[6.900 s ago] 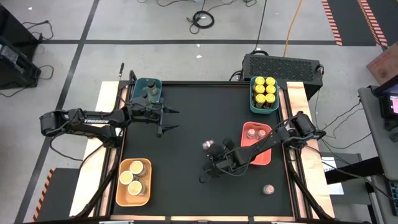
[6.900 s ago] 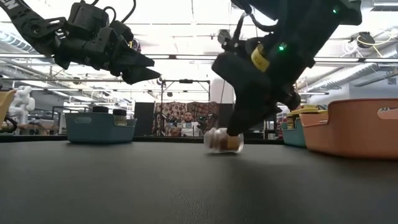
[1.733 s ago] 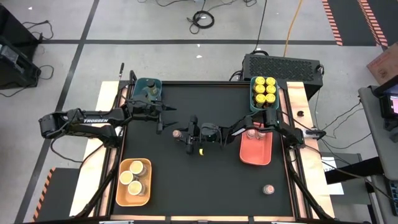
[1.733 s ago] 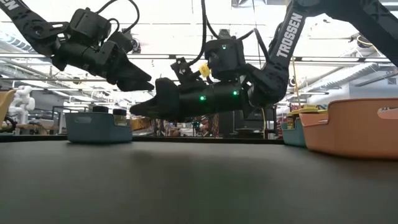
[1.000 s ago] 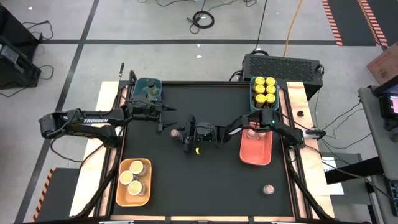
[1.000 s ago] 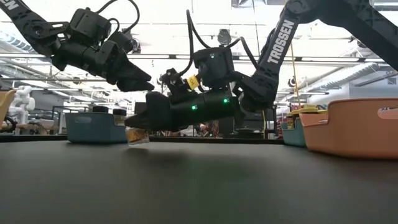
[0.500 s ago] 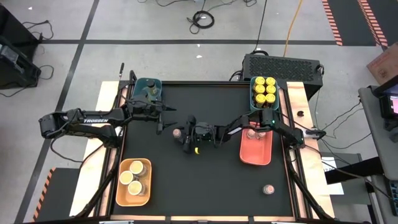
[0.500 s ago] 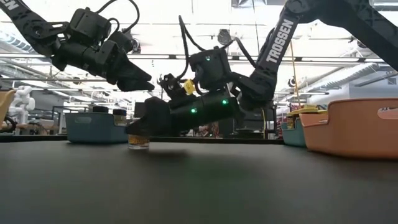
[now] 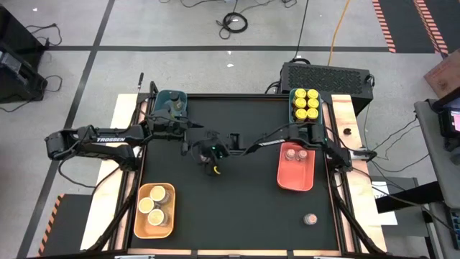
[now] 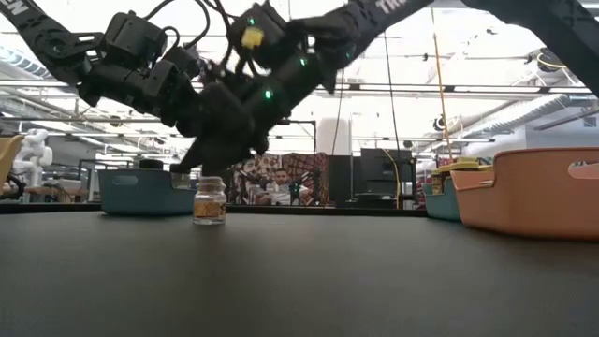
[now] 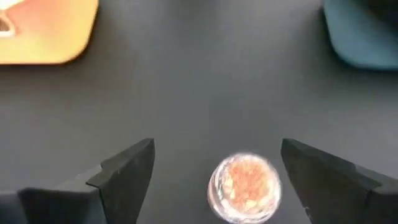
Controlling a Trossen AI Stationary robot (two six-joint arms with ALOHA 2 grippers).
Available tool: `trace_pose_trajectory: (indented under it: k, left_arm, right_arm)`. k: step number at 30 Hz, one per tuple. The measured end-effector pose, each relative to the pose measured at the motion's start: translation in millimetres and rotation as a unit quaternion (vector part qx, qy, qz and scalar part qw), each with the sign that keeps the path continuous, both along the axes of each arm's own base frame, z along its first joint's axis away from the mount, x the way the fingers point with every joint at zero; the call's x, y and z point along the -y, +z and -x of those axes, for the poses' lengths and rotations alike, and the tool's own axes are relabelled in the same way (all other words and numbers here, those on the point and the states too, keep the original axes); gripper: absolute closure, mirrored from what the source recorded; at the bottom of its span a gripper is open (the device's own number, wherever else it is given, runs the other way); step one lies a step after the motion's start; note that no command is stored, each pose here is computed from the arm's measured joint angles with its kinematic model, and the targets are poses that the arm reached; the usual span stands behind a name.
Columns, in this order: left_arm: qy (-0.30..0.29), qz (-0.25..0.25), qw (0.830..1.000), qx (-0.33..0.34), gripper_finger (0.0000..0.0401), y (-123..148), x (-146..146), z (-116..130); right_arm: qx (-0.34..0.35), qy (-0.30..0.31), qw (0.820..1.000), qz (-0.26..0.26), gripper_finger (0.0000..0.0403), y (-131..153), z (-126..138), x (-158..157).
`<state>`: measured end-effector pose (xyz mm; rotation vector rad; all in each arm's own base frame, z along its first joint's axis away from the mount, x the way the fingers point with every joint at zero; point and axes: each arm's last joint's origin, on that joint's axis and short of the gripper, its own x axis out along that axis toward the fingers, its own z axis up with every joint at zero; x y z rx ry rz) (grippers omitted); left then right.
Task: Sort spices by type
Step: Adjust the brown spice bottle into the orange bin
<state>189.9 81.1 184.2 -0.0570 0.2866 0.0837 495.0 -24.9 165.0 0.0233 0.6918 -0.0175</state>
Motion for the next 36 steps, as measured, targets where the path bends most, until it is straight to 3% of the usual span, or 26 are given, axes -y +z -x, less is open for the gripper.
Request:
trace_pose_trajectory:
  k: [5,12,20,30,36]
  left_arm:
    - [0.0,0.001,1.0,-0.001,0.006,0,0,0]
    - [0.002,0.004,1.0,-0.015,0.006,-4,0,1]
    - [0.001,0.002,1.0,-0.015,0.006,-4,0,1]
    - [0.071,-0.029,0.994,-0.08,0.006,-12,-4,6]
    - [0.078,-0.03,0.992,-0.093,0.006,-14,-5,7]
  right_arm:
    - [-0.015,0.009,1.0,0.015,0.0062,14,-4,2]
    - [-0.04,-0.013,0.999,-0.002,0.0064,-9,-5,14]
    - [-0.045,-0.016,0.999,-0.004,0.0069,-12,-5,14]
    - [-0.074,-0.024,0.997,-0.011,0.0134,-20,-1,14]
    - [-0.058,-0.033,0.998,-0.001,0.0177,-17,-3,15]
